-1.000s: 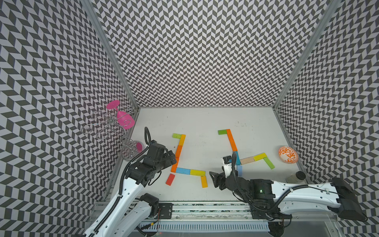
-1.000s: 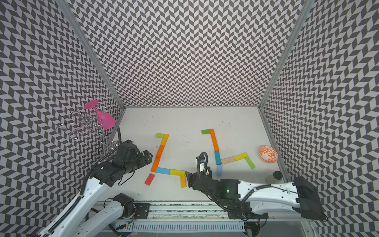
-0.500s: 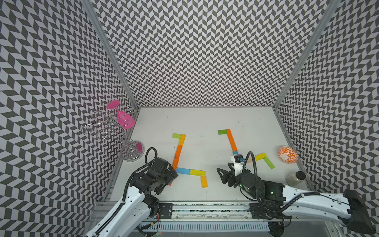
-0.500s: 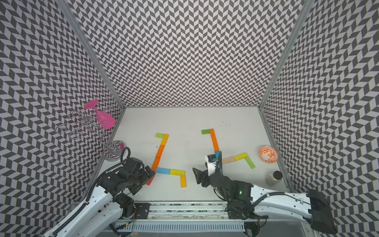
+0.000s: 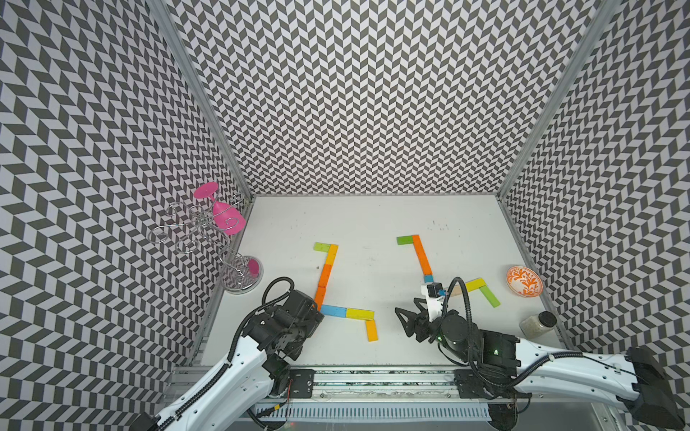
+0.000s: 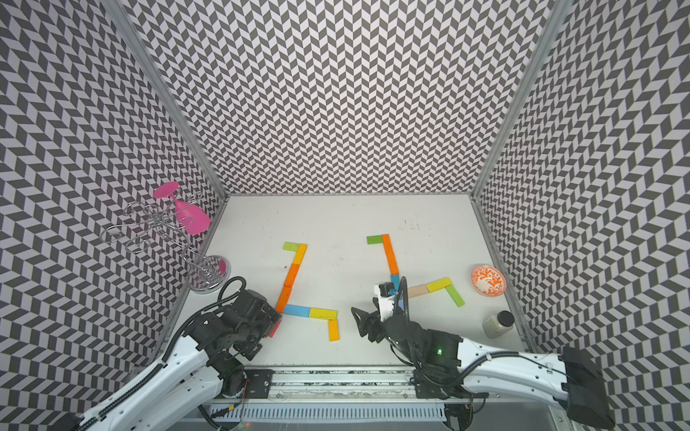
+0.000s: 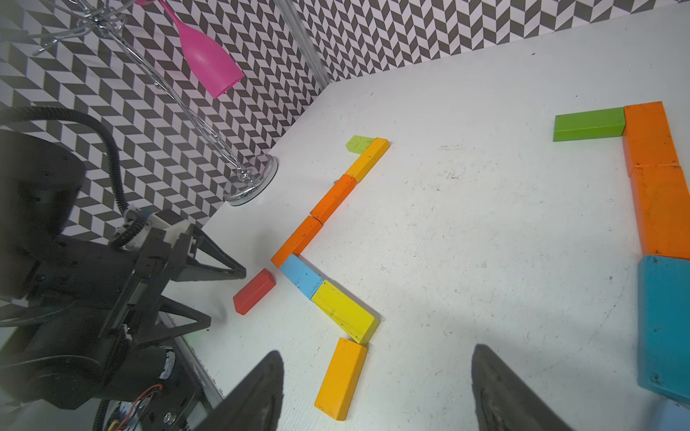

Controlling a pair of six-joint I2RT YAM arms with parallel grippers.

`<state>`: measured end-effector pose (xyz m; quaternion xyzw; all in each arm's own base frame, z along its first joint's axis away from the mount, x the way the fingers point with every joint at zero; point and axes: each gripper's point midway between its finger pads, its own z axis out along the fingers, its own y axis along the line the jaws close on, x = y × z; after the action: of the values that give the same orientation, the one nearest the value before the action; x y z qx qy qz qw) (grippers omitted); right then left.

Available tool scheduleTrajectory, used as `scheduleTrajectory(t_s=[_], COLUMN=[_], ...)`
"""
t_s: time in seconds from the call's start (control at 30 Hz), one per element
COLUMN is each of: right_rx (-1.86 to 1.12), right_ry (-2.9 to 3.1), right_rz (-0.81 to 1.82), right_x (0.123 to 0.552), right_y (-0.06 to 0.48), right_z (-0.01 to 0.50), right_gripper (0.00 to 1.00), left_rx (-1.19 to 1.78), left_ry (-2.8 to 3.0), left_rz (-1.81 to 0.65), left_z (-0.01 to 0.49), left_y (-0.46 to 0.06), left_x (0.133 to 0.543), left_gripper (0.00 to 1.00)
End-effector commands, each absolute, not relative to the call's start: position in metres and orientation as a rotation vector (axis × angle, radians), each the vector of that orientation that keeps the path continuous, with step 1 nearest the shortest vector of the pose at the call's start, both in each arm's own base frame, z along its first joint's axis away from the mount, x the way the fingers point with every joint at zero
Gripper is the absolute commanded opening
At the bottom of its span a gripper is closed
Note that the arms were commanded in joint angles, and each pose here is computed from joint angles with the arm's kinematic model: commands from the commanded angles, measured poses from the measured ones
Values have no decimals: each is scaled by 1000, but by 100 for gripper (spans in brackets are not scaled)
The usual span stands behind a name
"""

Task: Assemble a giraffe with building blocks
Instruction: Assemble the building block at the center of the board.

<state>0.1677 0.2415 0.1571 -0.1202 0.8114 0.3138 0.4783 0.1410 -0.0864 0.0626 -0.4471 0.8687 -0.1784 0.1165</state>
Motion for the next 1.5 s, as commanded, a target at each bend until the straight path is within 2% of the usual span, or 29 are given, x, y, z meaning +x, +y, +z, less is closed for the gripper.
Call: scheduleTrajectory(t_s=[0.0,0.3,0.7,1.23,1.47], right_rx=[-258,-240,-241,-245,-244], right_ry=[1954,1975,1997,2003,2010], right_rz=[819,826,816,809,808], right_x=[169,169,169,168,167], right_y=[246,248,247,246,245], right_z=[165,161,155,151,148], right_gripper=[77,76,76,74,74], left_rx=[-1348,-1371,-1410,-1418,-1426], left_ry=[2419,2449,2452,2413,2404], left_rz=[-615,-561,-525,-514,-496], left_z=[71,57,38,35,35], left_y=[-89,-87,-86,-86,-85], left_x=[157,153,153,164,165], left_gripper=[99,99,94,82,81])
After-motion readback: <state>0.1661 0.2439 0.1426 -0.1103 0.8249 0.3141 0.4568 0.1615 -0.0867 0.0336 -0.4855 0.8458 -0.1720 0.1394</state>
